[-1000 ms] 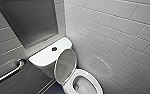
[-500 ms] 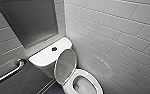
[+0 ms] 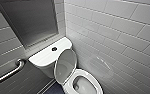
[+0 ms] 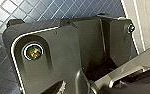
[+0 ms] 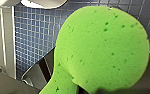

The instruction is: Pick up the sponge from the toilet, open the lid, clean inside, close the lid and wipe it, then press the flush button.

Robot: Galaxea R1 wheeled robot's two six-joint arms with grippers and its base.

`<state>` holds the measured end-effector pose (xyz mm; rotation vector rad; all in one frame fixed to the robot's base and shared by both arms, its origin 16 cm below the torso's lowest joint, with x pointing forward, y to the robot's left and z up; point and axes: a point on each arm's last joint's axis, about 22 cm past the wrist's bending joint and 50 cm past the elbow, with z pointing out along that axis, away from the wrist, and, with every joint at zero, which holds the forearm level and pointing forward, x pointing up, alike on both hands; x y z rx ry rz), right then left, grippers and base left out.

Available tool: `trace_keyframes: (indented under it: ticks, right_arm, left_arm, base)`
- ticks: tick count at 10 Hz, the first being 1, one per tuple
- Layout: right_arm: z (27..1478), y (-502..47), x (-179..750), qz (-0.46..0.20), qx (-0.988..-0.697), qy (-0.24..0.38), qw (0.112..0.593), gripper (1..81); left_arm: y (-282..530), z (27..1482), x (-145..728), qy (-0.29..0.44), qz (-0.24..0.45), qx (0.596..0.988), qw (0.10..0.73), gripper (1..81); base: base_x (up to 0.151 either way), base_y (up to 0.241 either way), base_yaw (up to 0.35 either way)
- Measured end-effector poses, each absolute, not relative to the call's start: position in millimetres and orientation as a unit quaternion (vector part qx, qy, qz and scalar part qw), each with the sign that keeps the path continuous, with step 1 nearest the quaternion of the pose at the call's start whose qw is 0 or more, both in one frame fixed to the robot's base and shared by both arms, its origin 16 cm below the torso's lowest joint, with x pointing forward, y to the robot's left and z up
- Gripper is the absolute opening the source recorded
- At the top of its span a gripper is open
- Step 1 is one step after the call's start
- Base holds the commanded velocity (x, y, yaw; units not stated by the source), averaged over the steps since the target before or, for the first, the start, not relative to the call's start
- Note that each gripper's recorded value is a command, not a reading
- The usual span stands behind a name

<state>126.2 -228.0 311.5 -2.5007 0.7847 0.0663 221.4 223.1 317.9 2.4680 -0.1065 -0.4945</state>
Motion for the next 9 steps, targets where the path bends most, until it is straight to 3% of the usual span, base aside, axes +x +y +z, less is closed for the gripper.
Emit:
trace_keyframes:
  ticks: [3, 9]
  right_arm:
    - [338, -233, 165, 0.006, -0.914, 0.287, 0.285, 1.0]
    - [381, -267, 282, -0.068, -0.91, 0.258, 0.317, 1.0]
  left_arm:
    - [214, 309, 207, 0.006, -0.181, 0.93, 0.319, 81.1]
    - [209, 290, 189, 0.011, -0.185, 0.934, 0.307, 81.1]
  base:
    - [0.0, 0.0, 0.0]
    - [0.0, 0.0, 0.0]
